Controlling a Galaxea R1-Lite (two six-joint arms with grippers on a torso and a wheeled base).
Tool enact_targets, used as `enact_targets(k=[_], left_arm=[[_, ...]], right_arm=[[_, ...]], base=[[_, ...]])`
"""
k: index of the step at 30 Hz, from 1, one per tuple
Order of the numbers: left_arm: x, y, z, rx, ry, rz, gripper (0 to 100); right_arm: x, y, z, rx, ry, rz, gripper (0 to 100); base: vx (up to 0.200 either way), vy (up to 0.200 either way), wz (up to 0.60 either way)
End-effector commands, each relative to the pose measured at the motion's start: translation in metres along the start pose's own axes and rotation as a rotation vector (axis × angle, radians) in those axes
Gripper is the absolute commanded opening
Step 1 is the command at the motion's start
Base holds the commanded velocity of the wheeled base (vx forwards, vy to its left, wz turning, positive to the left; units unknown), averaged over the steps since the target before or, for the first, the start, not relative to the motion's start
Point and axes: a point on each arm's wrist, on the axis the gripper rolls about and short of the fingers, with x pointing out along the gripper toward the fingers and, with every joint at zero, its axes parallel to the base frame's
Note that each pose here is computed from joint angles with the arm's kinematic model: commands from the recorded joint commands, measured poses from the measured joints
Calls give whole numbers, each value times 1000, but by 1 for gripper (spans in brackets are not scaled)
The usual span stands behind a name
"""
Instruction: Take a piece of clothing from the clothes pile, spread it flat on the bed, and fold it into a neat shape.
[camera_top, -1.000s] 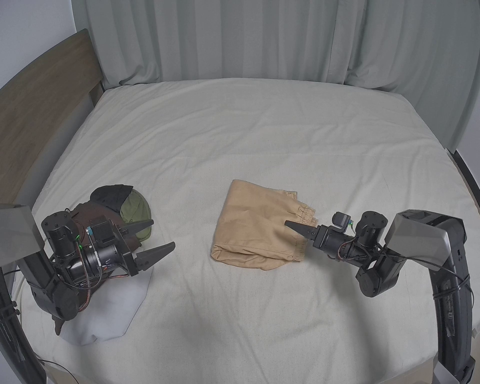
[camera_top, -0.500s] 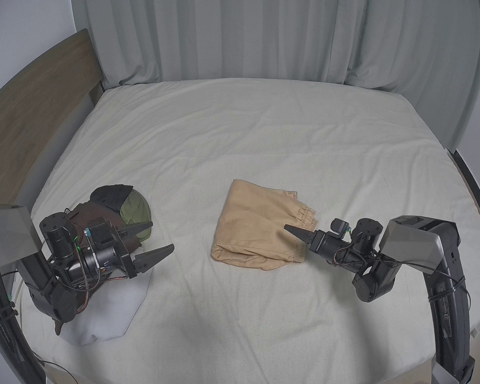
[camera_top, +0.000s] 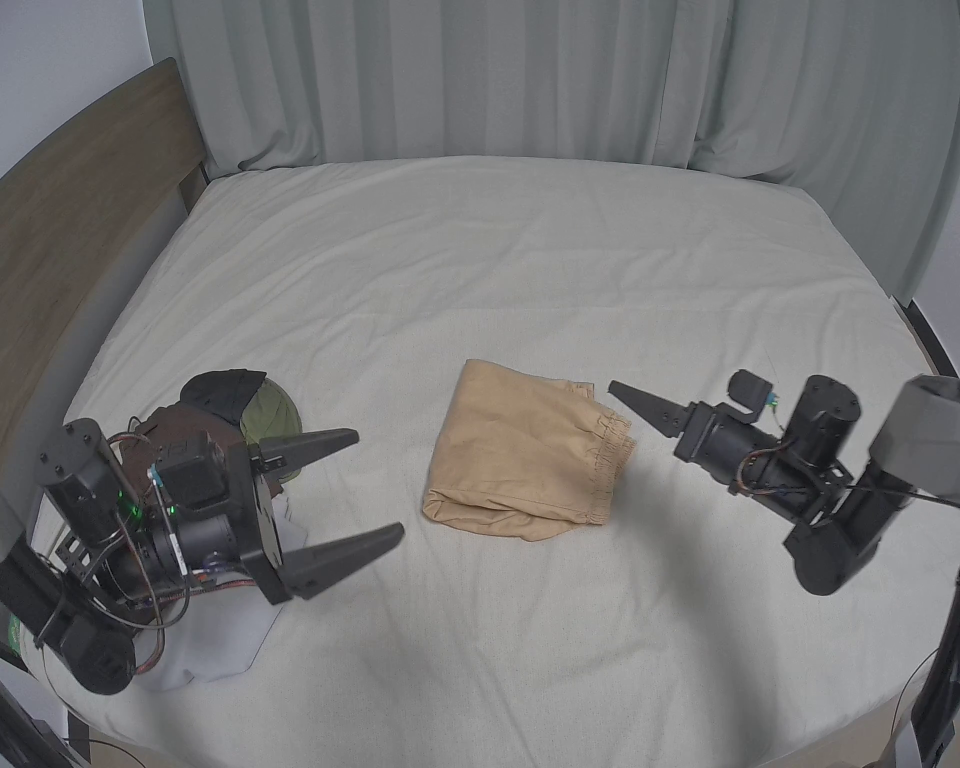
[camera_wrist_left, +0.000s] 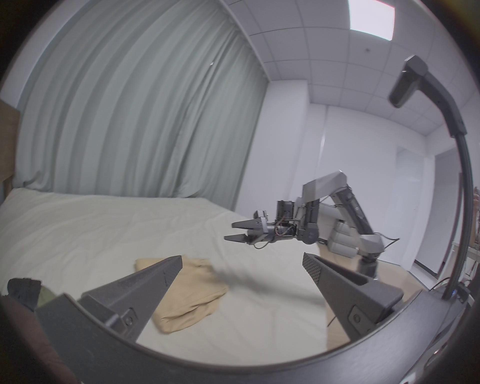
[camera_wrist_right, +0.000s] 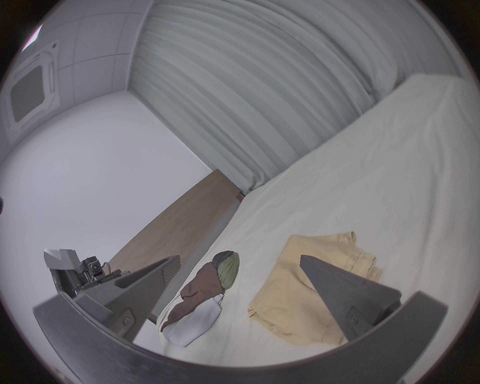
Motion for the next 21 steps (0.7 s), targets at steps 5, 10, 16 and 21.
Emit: enact_targets(k=[5, 10, 16, 21], left_arm=[[-32, -106, 42, 43, -169, -155, 100], [-62, -117, 56, 21, -261, -74, 100], [-93, -131, 57, 18, -264, -13, 100], [-116, -132, 59, 58, -287, 132, 100]], right_arm=[[-172, 129, 49, -316, -185, 106, 100], [-222, 153, 47, -424, -281, 125, 100], [-256, 175, 35, -451, -304, 199, 100], [-283, 190, 18, -392, -265, 244, 100]], base=[[0, 0, 0], [0, 0, 0], [0, 0, 0], [0, 0, 0]])
